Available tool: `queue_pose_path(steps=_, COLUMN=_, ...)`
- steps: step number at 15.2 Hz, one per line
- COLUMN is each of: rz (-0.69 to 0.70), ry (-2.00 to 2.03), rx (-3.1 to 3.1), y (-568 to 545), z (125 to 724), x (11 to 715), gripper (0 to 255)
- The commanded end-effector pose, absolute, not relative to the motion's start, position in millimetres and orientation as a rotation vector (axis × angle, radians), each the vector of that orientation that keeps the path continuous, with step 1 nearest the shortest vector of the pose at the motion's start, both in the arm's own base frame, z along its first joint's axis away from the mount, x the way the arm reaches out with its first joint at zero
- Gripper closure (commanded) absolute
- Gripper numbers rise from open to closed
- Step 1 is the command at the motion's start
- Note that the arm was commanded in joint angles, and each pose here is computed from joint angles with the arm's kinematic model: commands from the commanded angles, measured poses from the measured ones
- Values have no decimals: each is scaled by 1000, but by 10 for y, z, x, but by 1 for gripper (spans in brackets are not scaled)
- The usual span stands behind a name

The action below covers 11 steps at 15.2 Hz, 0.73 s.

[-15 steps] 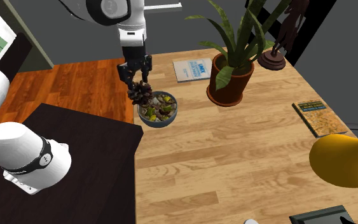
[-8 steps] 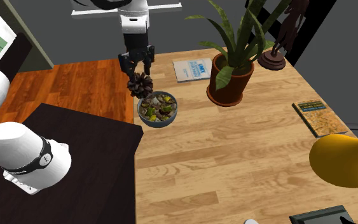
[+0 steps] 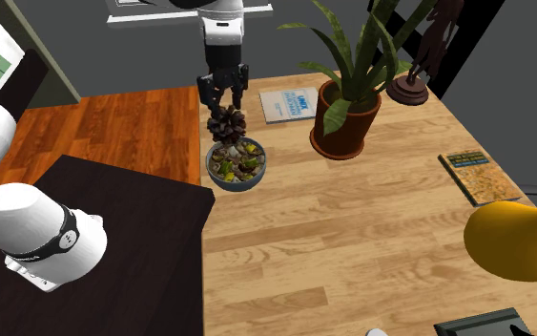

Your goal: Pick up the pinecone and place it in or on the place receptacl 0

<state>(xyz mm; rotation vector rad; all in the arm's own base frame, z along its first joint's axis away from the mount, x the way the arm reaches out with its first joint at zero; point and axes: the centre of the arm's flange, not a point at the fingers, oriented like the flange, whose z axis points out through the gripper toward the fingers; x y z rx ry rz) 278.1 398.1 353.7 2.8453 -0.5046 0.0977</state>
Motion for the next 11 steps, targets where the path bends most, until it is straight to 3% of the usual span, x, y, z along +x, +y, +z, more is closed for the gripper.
queue_pose_path(steps=1, rz=98, ry=-505, rx=2846, y=3987, z=3436, x=2783, gripper=255)
queue_pose_path(steps=11, rz=98, ry=-505, rx=2846, y=3987, z=2908, x=2783, gripper=255)
